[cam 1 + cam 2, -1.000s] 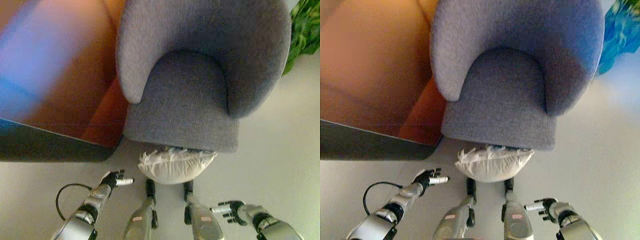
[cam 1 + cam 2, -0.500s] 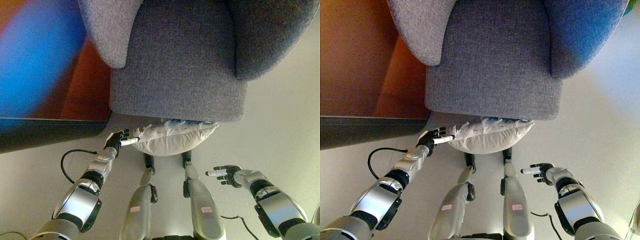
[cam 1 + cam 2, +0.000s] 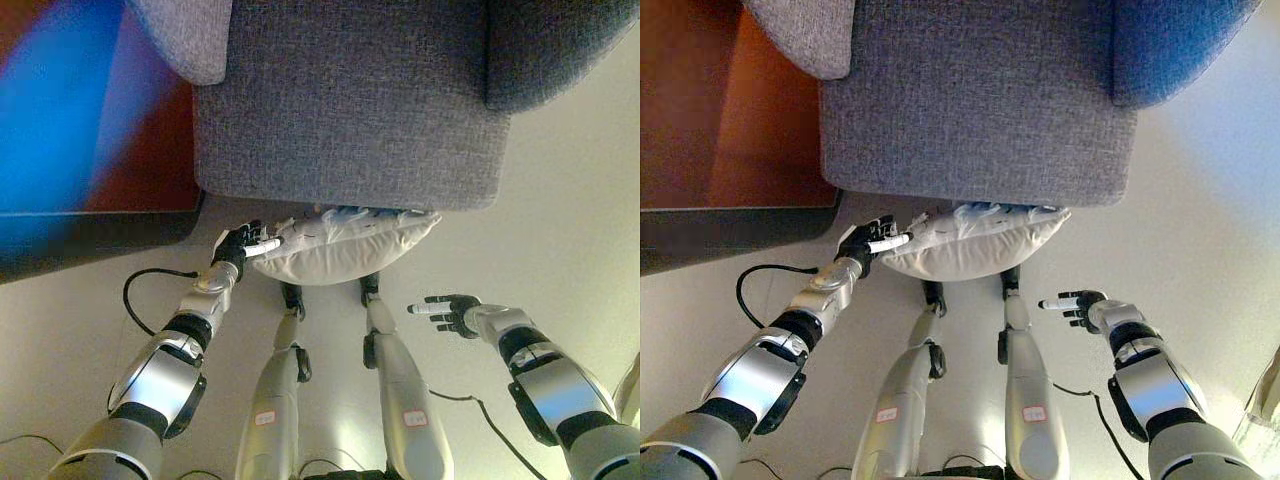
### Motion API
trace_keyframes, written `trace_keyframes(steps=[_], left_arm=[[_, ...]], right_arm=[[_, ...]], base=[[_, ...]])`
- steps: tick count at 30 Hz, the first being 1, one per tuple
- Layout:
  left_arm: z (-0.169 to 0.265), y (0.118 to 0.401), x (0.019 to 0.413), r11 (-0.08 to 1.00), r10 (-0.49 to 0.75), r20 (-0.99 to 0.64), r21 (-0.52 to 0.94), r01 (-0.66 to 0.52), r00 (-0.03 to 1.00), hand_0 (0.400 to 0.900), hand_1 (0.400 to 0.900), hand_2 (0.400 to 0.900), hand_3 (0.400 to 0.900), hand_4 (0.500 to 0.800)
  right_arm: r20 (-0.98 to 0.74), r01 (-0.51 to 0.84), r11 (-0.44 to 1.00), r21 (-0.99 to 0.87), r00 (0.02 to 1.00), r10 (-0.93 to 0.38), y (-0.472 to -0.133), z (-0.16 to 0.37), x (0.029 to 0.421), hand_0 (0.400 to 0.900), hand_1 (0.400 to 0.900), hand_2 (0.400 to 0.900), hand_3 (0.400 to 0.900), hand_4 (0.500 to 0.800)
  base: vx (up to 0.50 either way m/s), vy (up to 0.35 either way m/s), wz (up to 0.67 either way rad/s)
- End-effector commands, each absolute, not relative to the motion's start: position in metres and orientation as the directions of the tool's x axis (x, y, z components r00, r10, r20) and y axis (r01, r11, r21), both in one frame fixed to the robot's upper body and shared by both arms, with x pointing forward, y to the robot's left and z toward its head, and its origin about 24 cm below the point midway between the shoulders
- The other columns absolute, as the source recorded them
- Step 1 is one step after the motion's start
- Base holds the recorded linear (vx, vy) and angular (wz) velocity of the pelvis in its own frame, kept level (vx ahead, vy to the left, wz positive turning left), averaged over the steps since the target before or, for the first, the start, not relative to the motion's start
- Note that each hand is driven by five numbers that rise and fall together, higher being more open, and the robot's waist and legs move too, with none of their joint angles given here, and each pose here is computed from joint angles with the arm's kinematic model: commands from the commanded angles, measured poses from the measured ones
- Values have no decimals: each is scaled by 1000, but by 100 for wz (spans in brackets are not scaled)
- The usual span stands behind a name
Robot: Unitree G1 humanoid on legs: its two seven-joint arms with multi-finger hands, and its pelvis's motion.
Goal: Pick up the pillow and put it on the sofa.
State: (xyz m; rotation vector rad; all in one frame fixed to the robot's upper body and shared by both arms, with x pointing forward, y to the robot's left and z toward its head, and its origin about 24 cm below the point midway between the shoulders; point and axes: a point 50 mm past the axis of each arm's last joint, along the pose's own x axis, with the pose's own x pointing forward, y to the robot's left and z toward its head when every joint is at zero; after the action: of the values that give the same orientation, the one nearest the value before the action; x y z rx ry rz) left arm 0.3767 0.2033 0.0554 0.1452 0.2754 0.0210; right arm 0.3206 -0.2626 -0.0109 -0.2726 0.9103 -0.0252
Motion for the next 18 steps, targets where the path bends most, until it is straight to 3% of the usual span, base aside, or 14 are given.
trace_keyframes(steps=[1,18], left_arm=[[72,216,383,987,77,-235,157,-40,969,900,900,900,900,800],[90,198,396,983,27,-282,182,26,959,900,900,900,900,800]], right_arm=[[-803,-43,954,-296,553,-224,-284,-12,309,900,900,900,900,800],[-755,-8,952,-307,611,-239,-273,17,336,900,900,900,900,800]], base=[[0,0,0],[-3,-4,0]])
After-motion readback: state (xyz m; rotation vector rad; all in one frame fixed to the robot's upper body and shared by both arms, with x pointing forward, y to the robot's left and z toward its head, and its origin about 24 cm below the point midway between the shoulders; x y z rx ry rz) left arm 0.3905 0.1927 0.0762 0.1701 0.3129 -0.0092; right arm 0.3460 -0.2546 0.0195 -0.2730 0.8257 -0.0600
